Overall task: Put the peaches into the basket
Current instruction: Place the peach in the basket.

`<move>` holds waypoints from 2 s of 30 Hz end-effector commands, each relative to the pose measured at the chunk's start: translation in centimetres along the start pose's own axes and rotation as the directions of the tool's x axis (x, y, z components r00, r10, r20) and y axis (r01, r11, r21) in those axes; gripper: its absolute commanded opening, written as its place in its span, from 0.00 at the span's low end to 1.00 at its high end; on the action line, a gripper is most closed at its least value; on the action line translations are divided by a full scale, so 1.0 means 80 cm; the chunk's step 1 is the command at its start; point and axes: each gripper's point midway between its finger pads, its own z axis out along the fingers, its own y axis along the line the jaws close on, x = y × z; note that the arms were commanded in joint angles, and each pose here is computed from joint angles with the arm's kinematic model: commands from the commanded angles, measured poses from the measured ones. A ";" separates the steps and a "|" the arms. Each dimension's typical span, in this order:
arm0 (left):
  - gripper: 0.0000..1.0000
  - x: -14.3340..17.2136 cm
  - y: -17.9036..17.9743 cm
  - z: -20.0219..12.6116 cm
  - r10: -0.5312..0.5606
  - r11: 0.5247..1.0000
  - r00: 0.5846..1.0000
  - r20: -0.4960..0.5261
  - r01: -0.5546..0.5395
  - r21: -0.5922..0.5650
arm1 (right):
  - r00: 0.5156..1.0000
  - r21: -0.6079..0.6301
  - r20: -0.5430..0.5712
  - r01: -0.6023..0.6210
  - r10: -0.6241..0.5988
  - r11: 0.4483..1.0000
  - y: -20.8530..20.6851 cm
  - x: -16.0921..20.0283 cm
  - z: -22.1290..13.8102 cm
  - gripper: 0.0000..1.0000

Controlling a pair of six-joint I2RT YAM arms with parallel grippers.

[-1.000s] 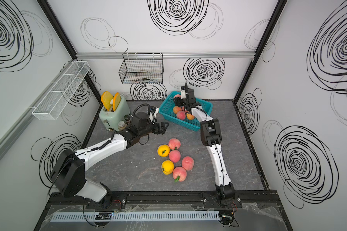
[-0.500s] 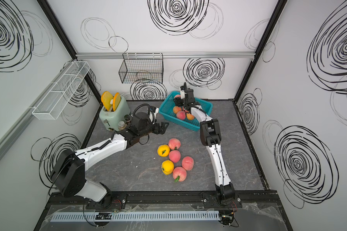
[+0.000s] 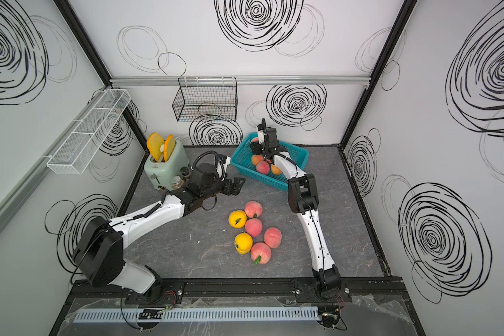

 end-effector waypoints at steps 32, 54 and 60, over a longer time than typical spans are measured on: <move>0.98 -0.017 -0.007 -0.005 0.028 1.000 0.999 0.047 -0.027 -0.010 | 0.997 0.023 -0.076 0.029 -0.027 0.999 -0.005 0.027 0.007 0.78; 0.98 -0.013 -0.005 -0.013 0.038 0.999 0.998 0.045 -0.038 -0.020 | 0.999 -0.023 -0.024 0.026 -0.026 0.999 0.010 -0.008 -0.024 0.87; 0.98 -0.004 -0.002 -0.022 0.032 0.999 0.999 0.028 -0.032 -0.026 | 0.999 -0.053 -0.009 0.038 -0.039 0.998 0.032 -0.023 -0.057 0.89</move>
